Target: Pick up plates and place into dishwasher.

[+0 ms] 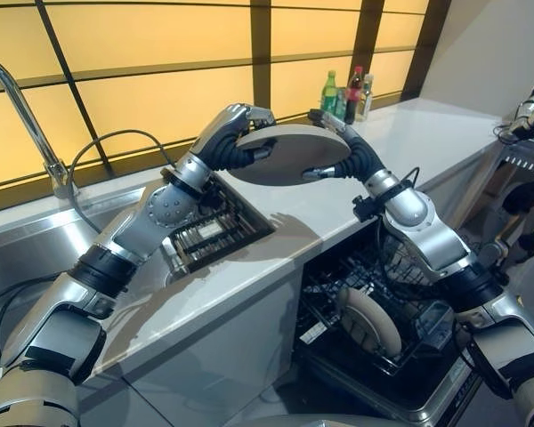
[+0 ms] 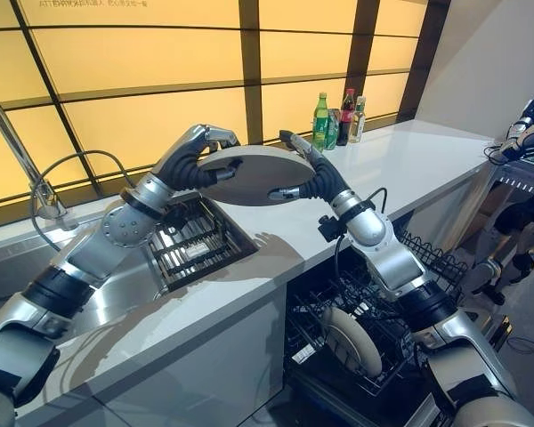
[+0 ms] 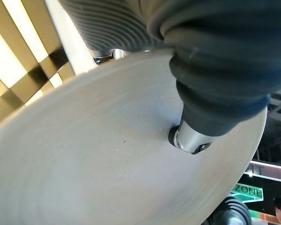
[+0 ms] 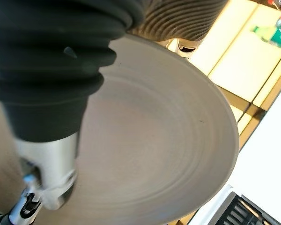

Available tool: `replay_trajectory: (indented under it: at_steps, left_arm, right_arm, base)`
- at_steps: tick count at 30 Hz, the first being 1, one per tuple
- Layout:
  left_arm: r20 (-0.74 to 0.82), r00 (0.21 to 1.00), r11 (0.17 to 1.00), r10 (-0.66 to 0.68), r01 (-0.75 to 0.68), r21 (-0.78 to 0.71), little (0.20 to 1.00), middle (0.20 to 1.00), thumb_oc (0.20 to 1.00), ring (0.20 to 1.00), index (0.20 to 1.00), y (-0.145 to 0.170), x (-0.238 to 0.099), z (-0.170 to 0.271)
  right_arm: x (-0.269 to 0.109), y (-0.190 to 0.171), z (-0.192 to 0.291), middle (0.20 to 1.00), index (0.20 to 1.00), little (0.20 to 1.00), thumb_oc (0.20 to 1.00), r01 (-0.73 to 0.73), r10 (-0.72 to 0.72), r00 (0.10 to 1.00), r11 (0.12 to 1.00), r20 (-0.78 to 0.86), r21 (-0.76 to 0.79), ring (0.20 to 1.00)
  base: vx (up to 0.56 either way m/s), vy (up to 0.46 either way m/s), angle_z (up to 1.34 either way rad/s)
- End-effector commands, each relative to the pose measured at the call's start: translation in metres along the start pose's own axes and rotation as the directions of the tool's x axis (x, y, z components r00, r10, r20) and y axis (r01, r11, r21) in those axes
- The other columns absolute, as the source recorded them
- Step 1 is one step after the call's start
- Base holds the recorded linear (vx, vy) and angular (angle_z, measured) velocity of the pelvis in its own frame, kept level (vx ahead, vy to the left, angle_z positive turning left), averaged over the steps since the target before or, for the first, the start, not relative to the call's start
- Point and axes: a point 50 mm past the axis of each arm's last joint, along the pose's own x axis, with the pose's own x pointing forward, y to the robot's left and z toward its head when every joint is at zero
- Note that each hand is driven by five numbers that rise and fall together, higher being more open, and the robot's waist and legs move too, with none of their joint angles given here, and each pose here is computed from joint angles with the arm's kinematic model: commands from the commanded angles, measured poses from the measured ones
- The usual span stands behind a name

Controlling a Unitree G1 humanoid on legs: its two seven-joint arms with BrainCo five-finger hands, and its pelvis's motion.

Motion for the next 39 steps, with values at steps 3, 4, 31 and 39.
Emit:
replay_trajectory:
  at_steps: [3, 4, 31, 39]
  left_arm:
    - [0.136, 0.990, 0.997, 0.041, -0.033, -0.065, 0.200, 0.200, 0.200, 0.200, 0.200, 0.005, 0.023, 0.026]
    - [0.131, 0.991, 0.998, 0.043, -0.035, -0.061, 0.288, 0.288, 0.288, 0.288, 0.288, 0.005, 0.024, 0.026]
    - [-0.230, 0.966, 0.993, 0.118, -0.119, 0.009, 1.000, 1.000, 1.000, 1.000, 1.000, 0.036, -0.102, -0.016]
    - [-0.272, 0.956, 0.974, 0.109, -0.157, -0.163, 1.000, 1.000, 1.000, 1.000, 1.000, 0.024, -0.111, -0.011]
  right_arm:
    - [0.036, -0.003, 0.045, 0.200, 0.200, 0.200, 0.200, -0.056, 0.054, 0.988, 0.998, 0.144, 0.011, 0.200]
    - [0.036, -0.004, 0.045, 0.200, 0.200, 0.200, 0.200, -0.051, 0.050, 0.988, 0.999, 0.143, 0.005, 0.200]
    - [-0.149, -0.131, -0.049, 0.200, 0.200, 0.200, 0.200, 0.264, -0.514, 0.811, 0.749, -0.281, -0.608, 0.200]
    - [-0.182, -0.139, -0.073, 0.200, 0.200, 0.200, 0.200, 0.224, -0.636, 0.675, 0.659, -0.374, -0.718, 0.200]
  base:
    - [0.01, -0.004, 0.00]
    - [0.03, -0.014, -0.01]
    - [0.01, -0.024, -0.04]
    - [-0.04, -0.057, -0.08]
